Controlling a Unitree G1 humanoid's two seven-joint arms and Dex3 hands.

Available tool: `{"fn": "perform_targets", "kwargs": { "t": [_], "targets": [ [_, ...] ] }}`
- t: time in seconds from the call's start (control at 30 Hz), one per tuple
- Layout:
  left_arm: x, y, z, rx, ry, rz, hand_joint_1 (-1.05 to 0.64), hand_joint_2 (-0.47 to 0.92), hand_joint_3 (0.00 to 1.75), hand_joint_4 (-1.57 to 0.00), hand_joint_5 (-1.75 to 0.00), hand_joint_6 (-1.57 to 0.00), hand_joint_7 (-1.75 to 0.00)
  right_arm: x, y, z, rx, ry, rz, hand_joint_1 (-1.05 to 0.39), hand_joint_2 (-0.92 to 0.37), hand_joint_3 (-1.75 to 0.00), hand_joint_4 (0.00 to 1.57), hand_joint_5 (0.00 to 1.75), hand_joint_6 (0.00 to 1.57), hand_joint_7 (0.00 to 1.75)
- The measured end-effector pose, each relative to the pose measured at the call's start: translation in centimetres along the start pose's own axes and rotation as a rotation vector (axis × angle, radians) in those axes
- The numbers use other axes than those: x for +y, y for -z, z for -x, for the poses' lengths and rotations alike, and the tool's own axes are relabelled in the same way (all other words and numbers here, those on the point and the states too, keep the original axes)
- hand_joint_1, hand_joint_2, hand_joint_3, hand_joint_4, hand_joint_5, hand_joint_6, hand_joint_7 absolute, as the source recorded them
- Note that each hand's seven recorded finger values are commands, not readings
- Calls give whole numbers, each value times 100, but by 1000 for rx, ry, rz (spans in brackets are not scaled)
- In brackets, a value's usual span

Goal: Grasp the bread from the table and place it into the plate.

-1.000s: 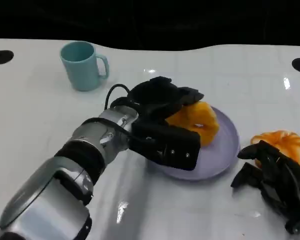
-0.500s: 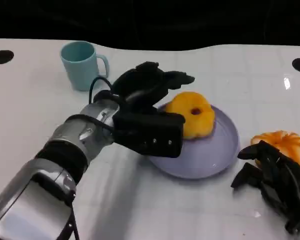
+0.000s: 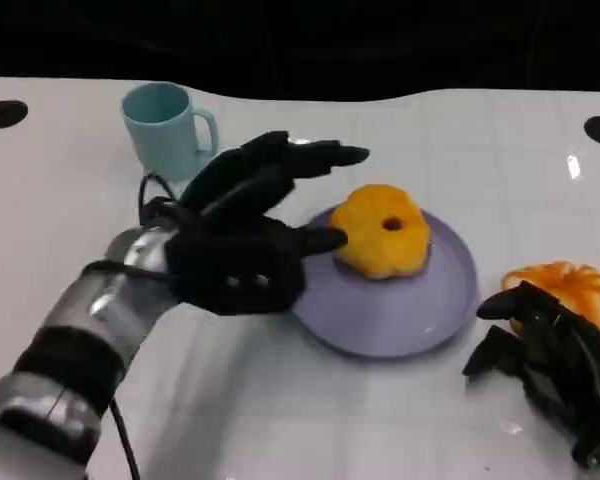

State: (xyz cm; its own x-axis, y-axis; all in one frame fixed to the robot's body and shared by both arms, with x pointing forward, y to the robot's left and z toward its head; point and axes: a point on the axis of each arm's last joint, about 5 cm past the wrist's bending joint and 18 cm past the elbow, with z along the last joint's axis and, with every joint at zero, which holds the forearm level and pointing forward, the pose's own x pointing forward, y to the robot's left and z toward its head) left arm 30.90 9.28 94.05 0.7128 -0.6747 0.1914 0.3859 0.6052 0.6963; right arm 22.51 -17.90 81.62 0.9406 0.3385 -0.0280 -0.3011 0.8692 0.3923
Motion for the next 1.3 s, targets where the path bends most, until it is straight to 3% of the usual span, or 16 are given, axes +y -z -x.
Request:
{"fn": "perform_targets", "kwargs": {
  "t": [0.07, 0.2, 0.3, 0.43, 0.6, 0.63, 0.67, 0.73, 0.8, 0.9, 1.0, 1.3],
  "targets": [
    [-7, 38, 141, -27, -23, 142, -78, 92, 48, -5, -87, -38, -19, -3, -1, 4, -2, 0, 3, -53, -92, -27, 66, 159, 59, 131],
    [4, 90, 367, -64, -59, 379, -71, 92, 43, -43, -65, -56, -11, -9, 0, 9, -1, -5, 3, -54, -92, -27, 66, 159, 59, 128],
    [-52, 136, 570, -122, -118, 657, -69, 92, 39, -58, -66, -65, -12, -12, 1, 11, 1, -7, 3, -54, -92, -26, 67, 159, 60, 126],
    [-188, 188, 766, -146, -166, 884, -68, 92, 38, -62, -65, -67, -12, -24, -3, 17, 7, -4, 1, -54, -92, -25, 67, 159, 61, 125],
    [-175, 167, 764, -162, -165, 907, -68, 92, 38, -62, -65, -68, -11, -24, 0, 17, 13, -4, -2, -54, -92, -25, 67, 159, 62, 124],
    [-172, 167, 765, -165, -164, 909, -68, 92, 37, -67, -77, -75, -18, -24, 0, 17, 12, -5, -2, -53, -92, -26, 67, 158, 62, 124],
    [-171, 169, 766, -163, -165, 911, -66, 92, 37, -70, -112, -80, -47, -24, -1, 17, 12, -5, -2, -53, -92, -26, 66, 157, 62, 124],
    [-216, 170, 838, -175, -201, 1061, -63, 92, 35, -77, -159, -73, -114, -19, -3, 14, 12, -9, -2, -53, -92, -27, 65, 156, 61, 123],
    [-395, 173, 1010, -155, -241, 1303, -62, 92, 36, -78, -171, -66, -143, -21, -5, 18, 10, -12, -1, -53, -92, -27, 65, 156, 61, 123],
    [-631, 188, 1273, -57, -259, 1494, -61, 92, 36, -81, -174, -64, -159, -36, -6, 40, 7, -8, 0, -52, -92, -26, 66, 156, 62, 121],
    [-630, 178, 1371, -33, -280, 1527, -59, 92, 34, -88, -175, -68, -169, -33, 9, 49, 15, -12, -8, -53, -92, -26, 67, 156, 64, 121],
    [-673, 191, 1462, 13, -290, 1624, -56, 92, 32, -96, -175, -72, -175, -33, 12, 68, 19, -12, -15, -53, -92, -26, 66, 157, 63, 121]
  ]
}}
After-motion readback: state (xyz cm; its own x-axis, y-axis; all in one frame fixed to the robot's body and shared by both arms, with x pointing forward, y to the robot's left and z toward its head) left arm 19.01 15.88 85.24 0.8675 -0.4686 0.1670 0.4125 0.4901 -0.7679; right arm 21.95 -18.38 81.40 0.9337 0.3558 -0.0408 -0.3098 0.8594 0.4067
